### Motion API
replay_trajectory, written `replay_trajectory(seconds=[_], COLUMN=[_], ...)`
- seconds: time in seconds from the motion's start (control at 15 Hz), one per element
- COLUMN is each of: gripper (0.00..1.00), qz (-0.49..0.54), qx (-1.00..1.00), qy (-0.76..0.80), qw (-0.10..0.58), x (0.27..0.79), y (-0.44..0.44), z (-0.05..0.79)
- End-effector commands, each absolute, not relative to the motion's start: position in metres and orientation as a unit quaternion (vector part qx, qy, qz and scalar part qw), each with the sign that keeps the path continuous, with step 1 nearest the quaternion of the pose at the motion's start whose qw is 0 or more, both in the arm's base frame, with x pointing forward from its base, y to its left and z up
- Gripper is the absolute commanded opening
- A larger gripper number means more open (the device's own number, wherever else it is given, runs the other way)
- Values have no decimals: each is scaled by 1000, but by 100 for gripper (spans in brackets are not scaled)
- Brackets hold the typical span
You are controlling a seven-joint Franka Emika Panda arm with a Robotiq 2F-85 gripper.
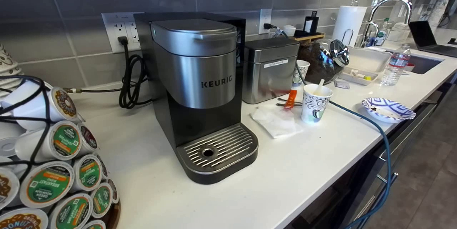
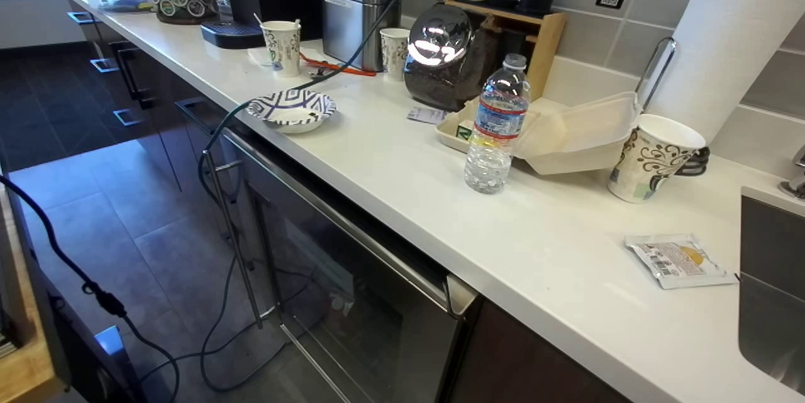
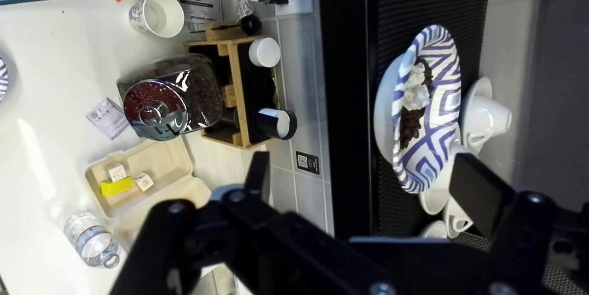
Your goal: Remove the plate from the top cabinet
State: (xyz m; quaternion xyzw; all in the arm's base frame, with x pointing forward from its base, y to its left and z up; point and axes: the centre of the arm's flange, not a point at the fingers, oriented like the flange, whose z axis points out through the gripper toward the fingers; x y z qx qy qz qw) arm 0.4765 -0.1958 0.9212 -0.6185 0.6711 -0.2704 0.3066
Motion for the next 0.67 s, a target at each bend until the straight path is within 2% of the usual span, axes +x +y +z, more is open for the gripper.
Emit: replay_trajectory(seconds=[0.0, 0.27, 0.6], gripper=[100, 100, 100], qz=[-311, -398, -373], qx=[-608, -568, -646], qy=[662, 619, 570], qw=[308, 368, 345], x=[480, 501, 517], y=[-193, -186, -178], z=[923, 946, 927])
